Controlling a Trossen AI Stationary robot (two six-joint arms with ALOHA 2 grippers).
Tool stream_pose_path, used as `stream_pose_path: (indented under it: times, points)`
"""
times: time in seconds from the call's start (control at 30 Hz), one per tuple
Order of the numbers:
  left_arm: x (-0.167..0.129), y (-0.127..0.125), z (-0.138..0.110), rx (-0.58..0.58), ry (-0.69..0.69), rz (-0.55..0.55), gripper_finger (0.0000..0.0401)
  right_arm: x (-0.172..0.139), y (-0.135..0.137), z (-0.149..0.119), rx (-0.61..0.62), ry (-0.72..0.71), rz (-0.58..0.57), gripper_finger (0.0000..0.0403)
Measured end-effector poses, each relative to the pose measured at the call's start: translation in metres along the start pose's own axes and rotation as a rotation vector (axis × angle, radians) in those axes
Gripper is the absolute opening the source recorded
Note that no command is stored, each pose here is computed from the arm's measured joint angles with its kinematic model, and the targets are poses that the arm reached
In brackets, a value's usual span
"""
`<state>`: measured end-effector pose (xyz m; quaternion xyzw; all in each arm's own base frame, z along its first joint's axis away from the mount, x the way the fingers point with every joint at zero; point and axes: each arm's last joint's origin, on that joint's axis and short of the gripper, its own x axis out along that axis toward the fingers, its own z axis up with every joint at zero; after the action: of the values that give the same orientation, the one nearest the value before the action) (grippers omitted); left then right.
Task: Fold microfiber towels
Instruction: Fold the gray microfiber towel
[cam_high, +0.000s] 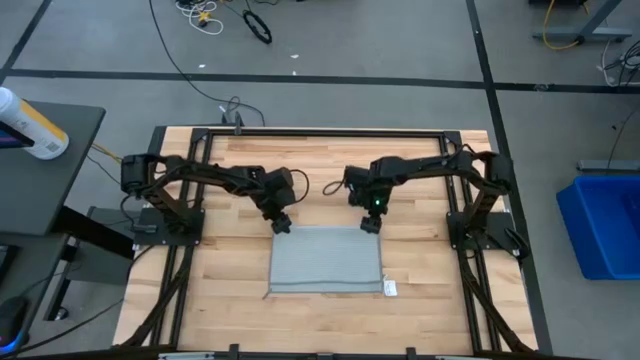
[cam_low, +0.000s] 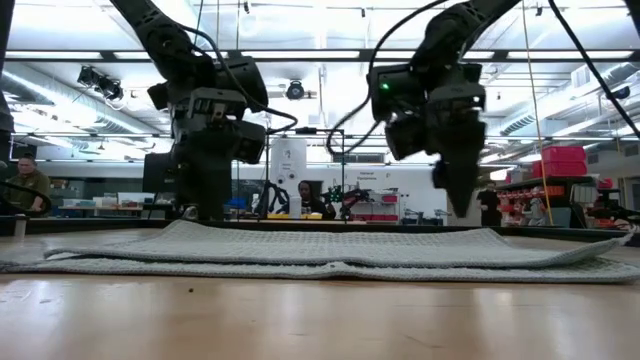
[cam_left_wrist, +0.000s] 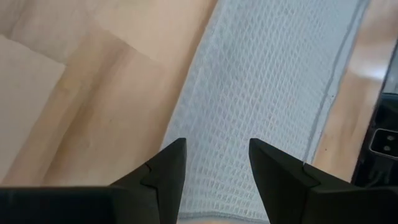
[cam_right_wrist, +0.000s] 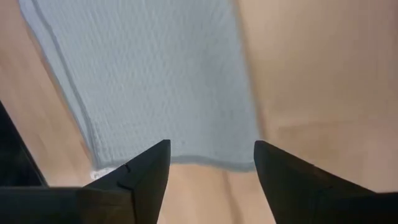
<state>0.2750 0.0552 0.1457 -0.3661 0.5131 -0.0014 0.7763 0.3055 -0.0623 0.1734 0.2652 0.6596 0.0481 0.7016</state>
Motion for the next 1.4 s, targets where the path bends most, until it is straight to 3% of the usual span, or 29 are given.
stream_pose_path:
  times: [0.2,0.63,1.4]
  points:
    - [-0.002,0.007,-0.005,0.007,0.054,0.019,0.0183,-0.012,-0.017,0.004,0.036,-0.042,0.041,0.0244]
    - [0.005,0.018,-0.017,-0.001,0.092,0.015,0.0183,0.012,-0.026,-0.013,0.018,0.012,0.122,0.0241]
    - [0.014,0.023,-0.015,-0.035,0.121,-0.005,0.0183,0.017,-0.031,-0.014,-0.01,-0.014,0.095,0.0235]
